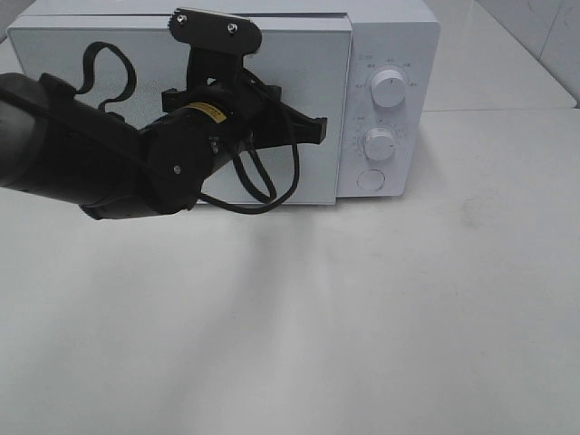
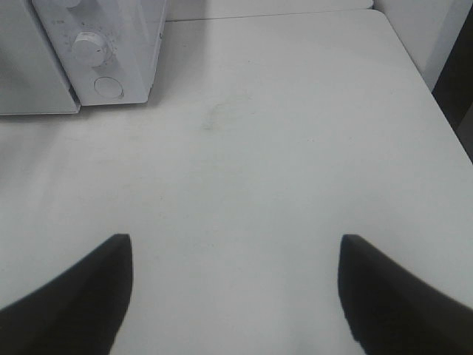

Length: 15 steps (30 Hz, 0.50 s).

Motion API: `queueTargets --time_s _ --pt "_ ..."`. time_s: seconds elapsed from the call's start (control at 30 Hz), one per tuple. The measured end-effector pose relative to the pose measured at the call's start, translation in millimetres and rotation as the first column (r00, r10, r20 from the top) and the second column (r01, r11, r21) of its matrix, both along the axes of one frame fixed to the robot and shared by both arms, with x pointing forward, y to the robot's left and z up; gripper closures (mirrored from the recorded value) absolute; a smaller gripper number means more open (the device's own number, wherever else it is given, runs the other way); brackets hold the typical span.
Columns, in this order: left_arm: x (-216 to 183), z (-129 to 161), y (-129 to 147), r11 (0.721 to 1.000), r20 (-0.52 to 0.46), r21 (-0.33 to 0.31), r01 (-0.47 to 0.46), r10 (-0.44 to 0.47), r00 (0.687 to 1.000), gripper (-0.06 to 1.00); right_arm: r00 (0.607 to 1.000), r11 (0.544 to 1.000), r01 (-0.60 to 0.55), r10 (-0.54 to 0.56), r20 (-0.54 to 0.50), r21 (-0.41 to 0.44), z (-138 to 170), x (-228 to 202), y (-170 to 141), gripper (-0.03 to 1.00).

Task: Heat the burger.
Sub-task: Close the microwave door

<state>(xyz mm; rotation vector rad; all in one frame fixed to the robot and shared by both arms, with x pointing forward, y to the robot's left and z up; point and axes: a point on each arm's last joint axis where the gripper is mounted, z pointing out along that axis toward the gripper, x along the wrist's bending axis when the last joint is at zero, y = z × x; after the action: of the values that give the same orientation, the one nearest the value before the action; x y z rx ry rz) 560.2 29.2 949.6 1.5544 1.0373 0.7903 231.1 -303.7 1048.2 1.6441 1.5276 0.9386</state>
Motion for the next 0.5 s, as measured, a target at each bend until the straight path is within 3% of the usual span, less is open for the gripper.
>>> queueTargets --time_s 0.5 --pt "15.5 3.2 -13.0 0.998 -0.062 0.016 0.054 -0.053 0.997 0.94 1.0 1.0 0.0 0.0 0.003 0.0 0.2 0.1 0.0 0.22"
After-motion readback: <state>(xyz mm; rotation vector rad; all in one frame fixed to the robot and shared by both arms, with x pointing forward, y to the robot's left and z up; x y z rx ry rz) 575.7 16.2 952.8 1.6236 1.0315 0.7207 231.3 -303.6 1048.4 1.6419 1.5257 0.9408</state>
